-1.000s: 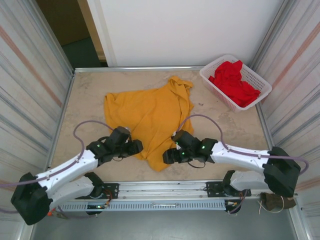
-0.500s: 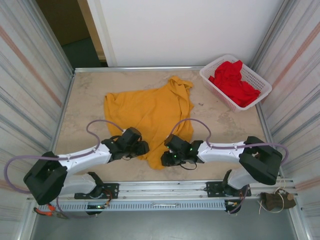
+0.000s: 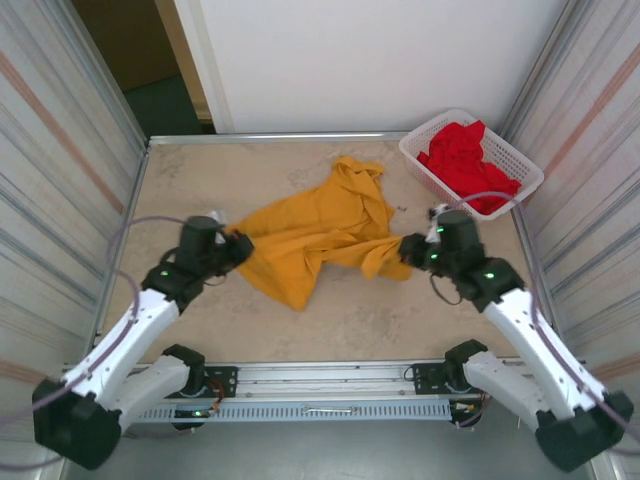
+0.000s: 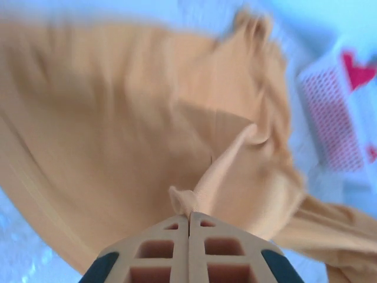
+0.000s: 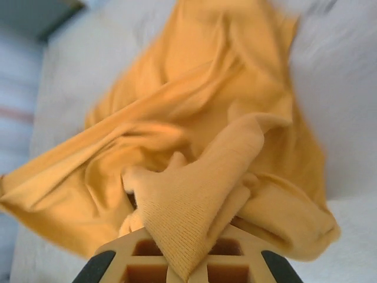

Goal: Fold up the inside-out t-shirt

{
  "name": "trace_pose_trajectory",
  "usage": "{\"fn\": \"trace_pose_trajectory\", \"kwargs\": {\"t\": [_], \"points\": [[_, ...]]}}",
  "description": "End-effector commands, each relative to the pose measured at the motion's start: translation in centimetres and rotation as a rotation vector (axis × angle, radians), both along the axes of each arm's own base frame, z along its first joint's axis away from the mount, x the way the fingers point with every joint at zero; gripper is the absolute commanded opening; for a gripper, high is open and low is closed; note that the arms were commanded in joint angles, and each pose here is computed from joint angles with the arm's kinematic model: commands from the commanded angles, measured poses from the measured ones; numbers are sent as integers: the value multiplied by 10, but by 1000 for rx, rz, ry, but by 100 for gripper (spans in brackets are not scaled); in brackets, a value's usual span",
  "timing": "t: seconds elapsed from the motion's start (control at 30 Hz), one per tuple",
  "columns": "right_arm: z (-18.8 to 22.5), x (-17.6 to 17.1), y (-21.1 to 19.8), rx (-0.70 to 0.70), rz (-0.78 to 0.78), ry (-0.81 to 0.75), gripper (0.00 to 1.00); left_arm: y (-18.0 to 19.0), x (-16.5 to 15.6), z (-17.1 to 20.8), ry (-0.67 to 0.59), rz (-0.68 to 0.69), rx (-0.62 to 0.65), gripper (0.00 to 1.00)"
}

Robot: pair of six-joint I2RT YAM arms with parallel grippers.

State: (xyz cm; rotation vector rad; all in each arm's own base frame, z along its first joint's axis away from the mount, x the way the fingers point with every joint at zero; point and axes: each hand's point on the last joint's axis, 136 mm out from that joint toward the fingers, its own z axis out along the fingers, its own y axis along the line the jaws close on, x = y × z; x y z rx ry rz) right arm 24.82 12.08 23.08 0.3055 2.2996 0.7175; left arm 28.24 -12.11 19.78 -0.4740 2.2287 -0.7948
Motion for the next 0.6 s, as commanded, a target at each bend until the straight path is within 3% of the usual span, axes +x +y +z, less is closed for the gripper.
{"fn": "trace_pose_trajectory", "kwargs": {"t": [0.0,0.27,0.57], "points": [[14,-18,-21,-54,25,31,0,15,1,20,-14,-44,-56,0],[85,-2,-38,-107,-10,-123,0,36,41,93,-173,-22,-151,0],[198,34,-102,-117,-306,-372,0,78,111,230,-448,113,-178,0]]}}
